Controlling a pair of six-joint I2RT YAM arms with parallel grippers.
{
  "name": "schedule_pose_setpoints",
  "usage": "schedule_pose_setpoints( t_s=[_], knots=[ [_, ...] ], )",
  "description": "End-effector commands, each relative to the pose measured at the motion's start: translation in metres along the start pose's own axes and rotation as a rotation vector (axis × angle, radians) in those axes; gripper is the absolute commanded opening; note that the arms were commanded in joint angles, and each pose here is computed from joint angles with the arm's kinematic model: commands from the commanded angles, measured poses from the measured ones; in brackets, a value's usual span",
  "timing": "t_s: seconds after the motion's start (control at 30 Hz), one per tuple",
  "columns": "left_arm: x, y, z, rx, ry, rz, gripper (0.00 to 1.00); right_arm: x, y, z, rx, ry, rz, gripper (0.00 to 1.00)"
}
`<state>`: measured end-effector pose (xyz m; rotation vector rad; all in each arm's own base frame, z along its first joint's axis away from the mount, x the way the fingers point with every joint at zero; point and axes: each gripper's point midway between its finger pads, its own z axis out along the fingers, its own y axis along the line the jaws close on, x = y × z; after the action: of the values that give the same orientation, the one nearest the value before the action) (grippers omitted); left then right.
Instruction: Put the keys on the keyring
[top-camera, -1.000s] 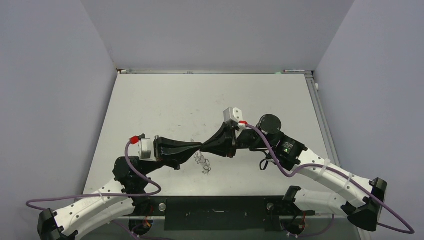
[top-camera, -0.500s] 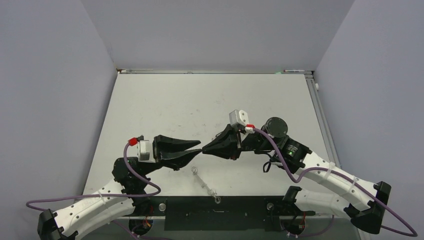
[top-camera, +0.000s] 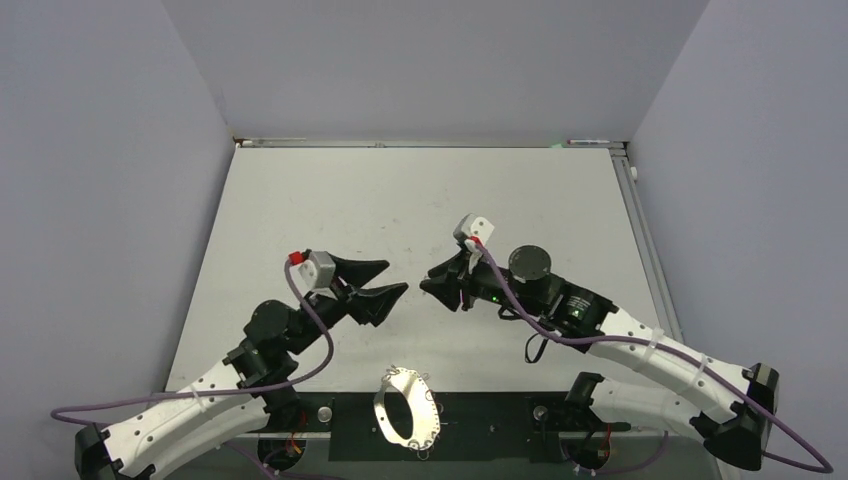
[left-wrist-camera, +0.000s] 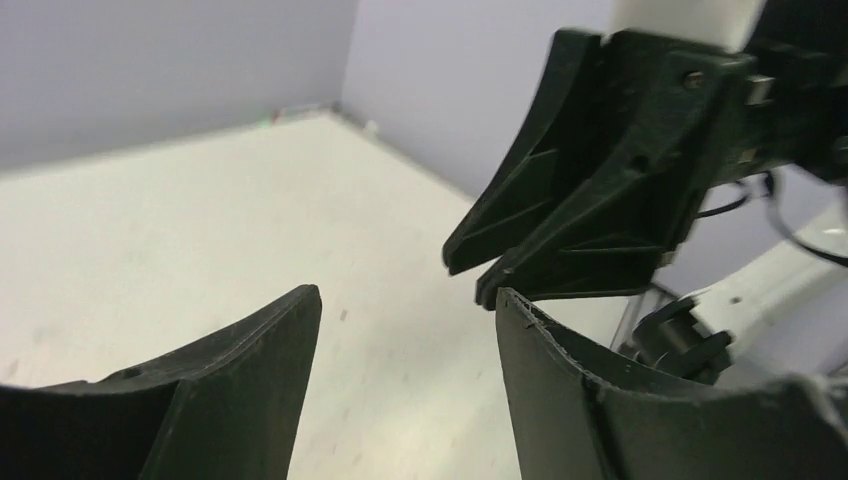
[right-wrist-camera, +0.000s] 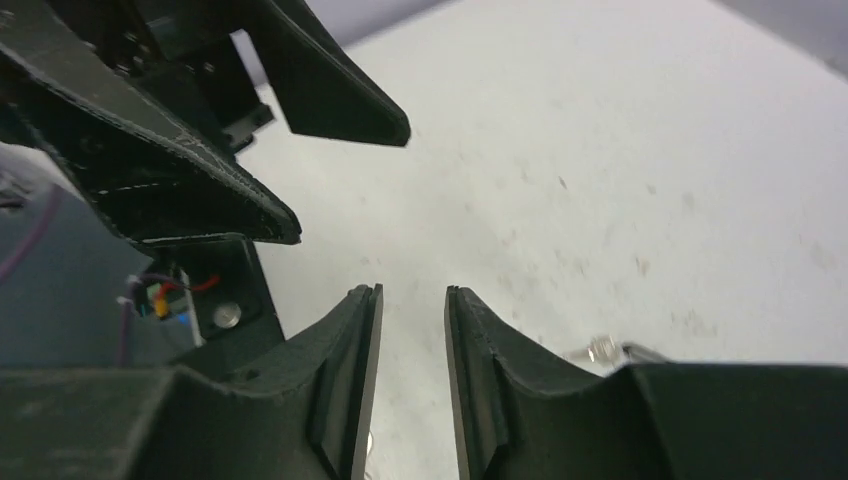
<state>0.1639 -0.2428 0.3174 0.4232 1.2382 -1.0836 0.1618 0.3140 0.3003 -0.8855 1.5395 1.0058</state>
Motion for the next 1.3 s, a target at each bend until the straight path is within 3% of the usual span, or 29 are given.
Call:
schedule_pose_setpoints(
  t_s=[0.0, 0.13, 0.23, 0.3, 0.5, 0.77, 1.1, 1.27],
  knots=[
    [0.057, 0.054, -0.020, -0.328, 0.269, -0.064, 0.62, 0.088, -0.044, -0.006, 0.257, 0.309, 0.101, 0.35],
    [0.072, 0.066, -0.042, -0.467, 0.411, -0.107, 0.66, 0.132, -0.024, -0.012, 0.212, 0.431, 0.195, 0.53],
    [0.065, 0.079, -0.060, -0.540, 0.487, -0.002, 0.76, 0.148, -0.006, -0.016, 0.179, 0.457, 0.239, 0.73],
    [0.058, 0.097, -0.076, -0.640, 0.506, 0.084, 0.82, 0.160, 0.006, -0.016, 0.165, 0.482, 0.261, 0.80],
    [0.047, 0.116, -0.093, -0.773, 0.516, 0.152, 1.00, 0.201, 0.036, -0.006, 0.232, 0.583, 0.261, 0.83],
    [0.034, 0.120, -0.104, -0.834, 0.494, 0.159, 0.96, 0.259, 0.049, 0.006, 0.414, 0.742, 0.198, 0.85],
    [0.025, 0.120, -0.108, -0.822, 0.427, 0.167, 0.96, 0.295, 0.062, 0.026, 0.440, 0.809, 0.172, 0.86],
    [0.026, 0.122, -0.106, -0.823, 0.436, 0.181, 0.96, 0.298, 0.041, 0.033, 0.498, 0.821, 0.110, 0.62]
  ],
)
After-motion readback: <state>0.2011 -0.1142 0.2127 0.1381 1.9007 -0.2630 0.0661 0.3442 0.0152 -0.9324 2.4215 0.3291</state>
